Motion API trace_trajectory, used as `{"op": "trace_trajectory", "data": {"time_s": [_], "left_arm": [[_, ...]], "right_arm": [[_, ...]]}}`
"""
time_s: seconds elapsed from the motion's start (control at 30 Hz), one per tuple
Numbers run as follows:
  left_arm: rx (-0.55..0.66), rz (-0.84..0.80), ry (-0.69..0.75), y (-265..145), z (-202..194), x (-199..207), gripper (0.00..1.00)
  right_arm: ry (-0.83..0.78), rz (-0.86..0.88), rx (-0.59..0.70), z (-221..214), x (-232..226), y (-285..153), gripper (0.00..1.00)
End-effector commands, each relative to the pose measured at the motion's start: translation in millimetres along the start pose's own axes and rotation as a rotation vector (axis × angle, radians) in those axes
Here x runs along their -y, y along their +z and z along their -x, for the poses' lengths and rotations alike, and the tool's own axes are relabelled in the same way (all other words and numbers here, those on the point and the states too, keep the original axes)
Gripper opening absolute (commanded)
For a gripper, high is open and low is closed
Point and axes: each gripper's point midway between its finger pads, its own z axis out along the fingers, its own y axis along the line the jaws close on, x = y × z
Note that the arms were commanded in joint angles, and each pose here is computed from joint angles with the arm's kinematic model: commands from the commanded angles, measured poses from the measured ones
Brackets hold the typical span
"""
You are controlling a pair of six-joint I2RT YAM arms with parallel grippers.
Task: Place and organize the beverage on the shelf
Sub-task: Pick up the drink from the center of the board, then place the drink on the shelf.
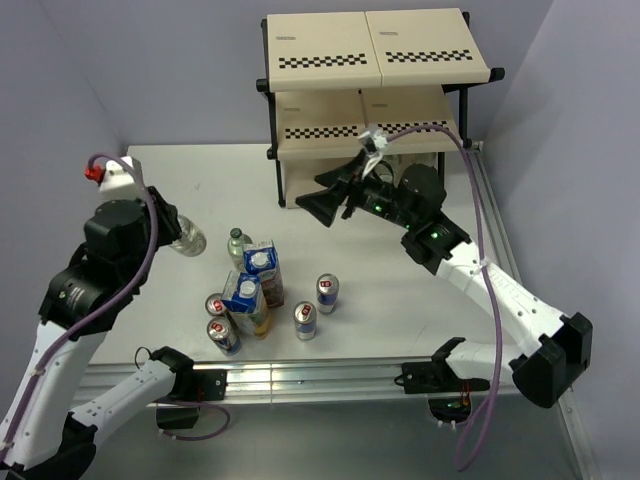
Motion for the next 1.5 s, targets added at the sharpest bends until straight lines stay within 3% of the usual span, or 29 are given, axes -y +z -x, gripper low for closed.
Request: {"op": "trace_trajectory", "data": {"time_s": [0.0, 0.13, 0.3, 0.67, 0.83, 1.03, 1.47], "left_arm": [[0.274, -0.243, -0.031, -45, 90, 32, 0.00], [0.386, -0.453, -0.021, -84, 126, 58, 0.00], [0.382, -0.618, 0.002, -97, 135, 90, 0.00], [0.333, -1.031, 0.090, -135, 133, 155, 0.00], [0.323, -1.182, 0.154, -152, 121, 169, 0.00], [0.270, -1.231, 0.189, -150, 111, 177, 0.00], [0.166, -1.259, 0.267, -137, 83, 190, 0.00]], "right_arm": [[-0.121, 0.268, 0.016, 30, -69, 14, 0.91], [-0.141, 0.393, -0.065, 19, -105, 39, 0.90], [-0.180, 0.489, -0.115, 8, -146, 56, 0.90], [-0.211, 0.537, -0.287, -41, -162, 60, 0.93], [-0.253, 0.390, -0.297, -49, -145, 69, 0.90], [-0.285, 0.413, -0.276, -50, -148, 65, 0.84], [-0.336, 0.370, -0.181, -13, -150, 54, 0.86]]}}
